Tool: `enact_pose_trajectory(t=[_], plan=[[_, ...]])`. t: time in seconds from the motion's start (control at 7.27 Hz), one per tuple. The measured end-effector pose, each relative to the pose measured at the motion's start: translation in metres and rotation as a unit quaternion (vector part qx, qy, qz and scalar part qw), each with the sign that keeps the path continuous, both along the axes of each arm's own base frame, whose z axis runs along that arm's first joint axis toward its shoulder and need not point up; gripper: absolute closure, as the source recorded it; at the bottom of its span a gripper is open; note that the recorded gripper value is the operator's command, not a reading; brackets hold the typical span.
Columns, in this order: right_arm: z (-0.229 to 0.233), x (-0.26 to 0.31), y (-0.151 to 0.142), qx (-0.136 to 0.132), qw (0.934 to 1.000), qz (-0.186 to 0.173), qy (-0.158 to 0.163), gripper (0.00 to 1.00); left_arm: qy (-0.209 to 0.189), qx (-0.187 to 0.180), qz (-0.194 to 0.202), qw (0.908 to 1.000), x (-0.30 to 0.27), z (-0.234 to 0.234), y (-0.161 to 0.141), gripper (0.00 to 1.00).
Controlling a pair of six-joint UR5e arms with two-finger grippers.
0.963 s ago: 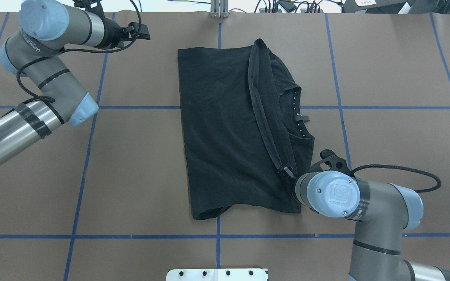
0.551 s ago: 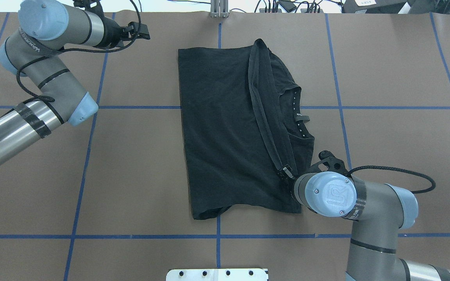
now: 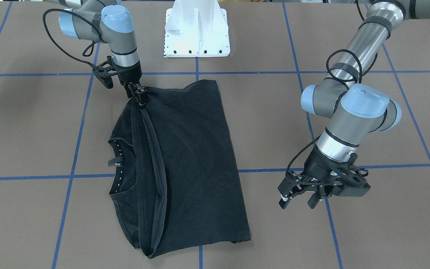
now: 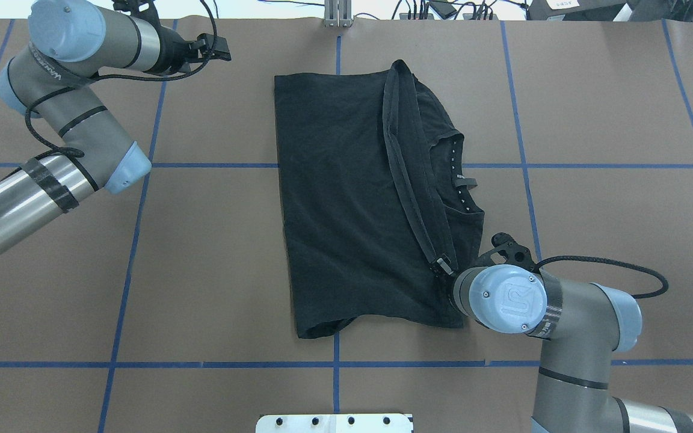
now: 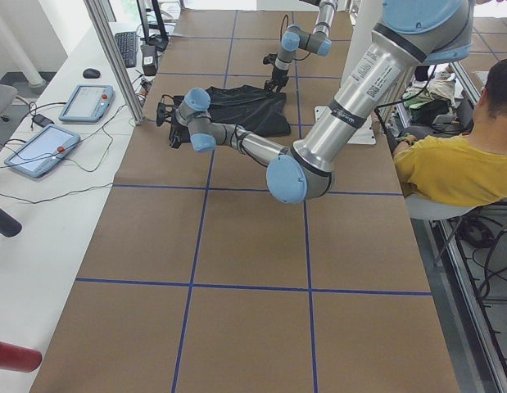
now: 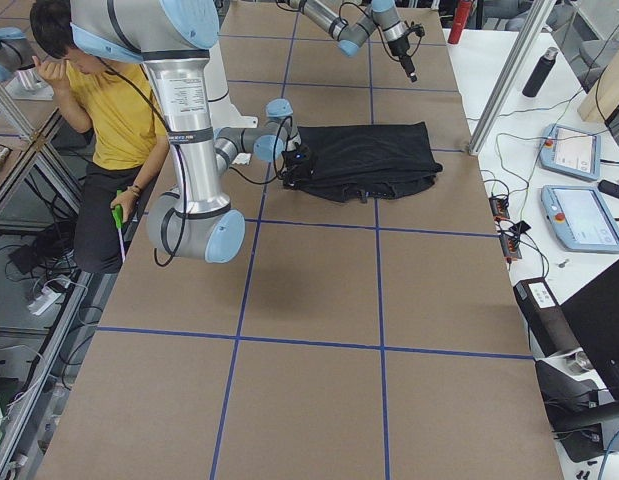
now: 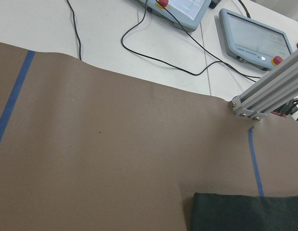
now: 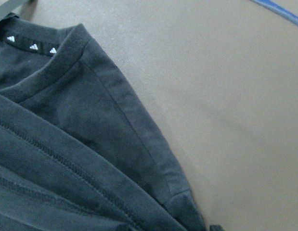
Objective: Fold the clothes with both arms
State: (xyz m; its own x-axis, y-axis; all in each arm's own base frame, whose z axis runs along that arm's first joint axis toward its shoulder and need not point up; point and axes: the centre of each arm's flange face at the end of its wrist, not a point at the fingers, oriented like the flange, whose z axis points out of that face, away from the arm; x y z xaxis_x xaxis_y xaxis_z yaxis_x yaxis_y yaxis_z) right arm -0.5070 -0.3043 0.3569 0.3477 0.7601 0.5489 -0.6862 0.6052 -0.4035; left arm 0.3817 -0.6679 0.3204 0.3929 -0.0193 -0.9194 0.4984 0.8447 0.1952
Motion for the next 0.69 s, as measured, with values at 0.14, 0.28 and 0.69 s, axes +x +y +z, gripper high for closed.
enact_pose_trajectory(t=[0.14,0.28,0.69], plan=[[-0.0001,0.0005,-0.0008,0.0,1.0,0.0,0.0,1.0,0.0,0.0,0.0,1.0,0.0,0.0,0.0,0.0],[-0.0004,0.0013,-0.0019,0.001,1.0,-0.002,0.0,1.0,0.0,0.0,0.0,1.0,0.0,0.0,0.0,0.0],[-0.0028,0.0046,-0.0066,0.001,1.0,-0.002,-0.003,1.0,0.0,0.0,0.0,1.0,0.0,0.0,0.0001,0.0]])
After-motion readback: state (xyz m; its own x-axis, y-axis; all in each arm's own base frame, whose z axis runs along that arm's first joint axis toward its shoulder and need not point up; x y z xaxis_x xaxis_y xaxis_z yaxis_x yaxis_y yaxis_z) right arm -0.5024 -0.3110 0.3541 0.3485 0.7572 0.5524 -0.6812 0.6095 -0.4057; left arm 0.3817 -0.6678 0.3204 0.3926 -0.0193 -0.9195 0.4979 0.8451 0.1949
